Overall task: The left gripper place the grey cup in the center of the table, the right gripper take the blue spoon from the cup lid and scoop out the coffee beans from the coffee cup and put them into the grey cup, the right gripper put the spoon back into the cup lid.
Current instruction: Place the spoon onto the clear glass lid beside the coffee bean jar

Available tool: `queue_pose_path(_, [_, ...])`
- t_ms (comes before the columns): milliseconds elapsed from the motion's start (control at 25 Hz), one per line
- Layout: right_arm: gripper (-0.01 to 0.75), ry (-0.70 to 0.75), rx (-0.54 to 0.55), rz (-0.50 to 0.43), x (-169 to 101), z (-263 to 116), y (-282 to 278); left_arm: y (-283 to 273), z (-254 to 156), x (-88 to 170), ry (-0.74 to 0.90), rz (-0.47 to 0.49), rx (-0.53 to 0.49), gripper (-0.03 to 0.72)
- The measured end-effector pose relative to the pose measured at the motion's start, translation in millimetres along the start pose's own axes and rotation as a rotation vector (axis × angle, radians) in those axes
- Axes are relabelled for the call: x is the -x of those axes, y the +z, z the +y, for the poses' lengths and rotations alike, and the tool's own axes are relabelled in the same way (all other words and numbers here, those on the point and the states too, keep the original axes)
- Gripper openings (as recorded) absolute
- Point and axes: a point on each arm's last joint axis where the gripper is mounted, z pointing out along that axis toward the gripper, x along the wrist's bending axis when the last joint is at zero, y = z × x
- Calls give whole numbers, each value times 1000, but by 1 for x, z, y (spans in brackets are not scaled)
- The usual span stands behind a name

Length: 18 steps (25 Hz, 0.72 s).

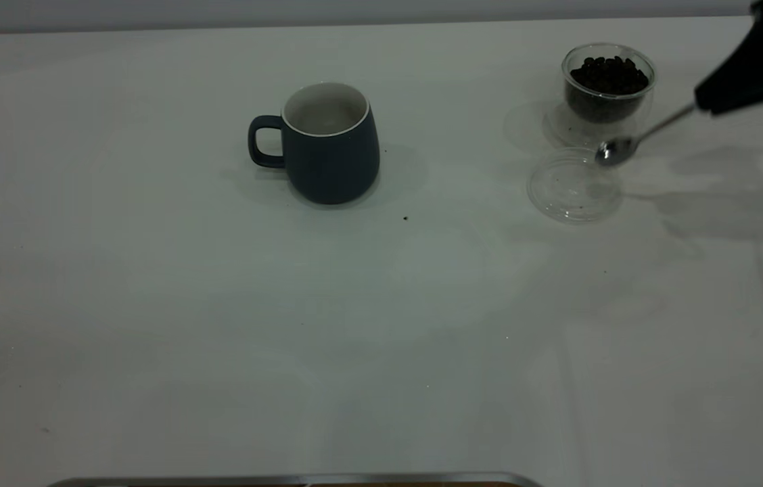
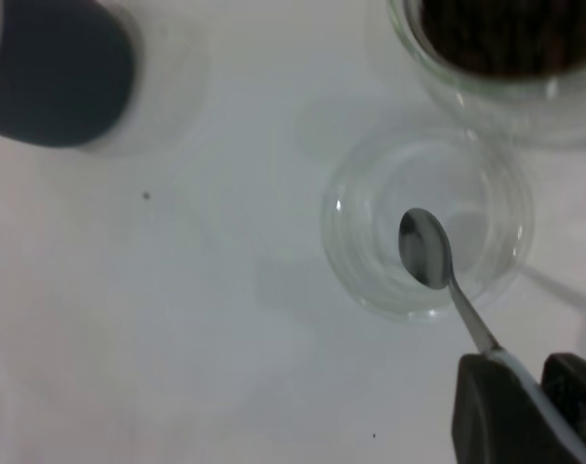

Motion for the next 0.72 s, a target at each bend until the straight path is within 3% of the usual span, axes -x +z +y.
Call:
queue_pose_path(440, [97,142,89,76,25,-18,49,0,0,0,1,0,0,555])
queue_pose_path(720, [99,164,77,146,28,-28,64,0,0,0,2,0,0,555])
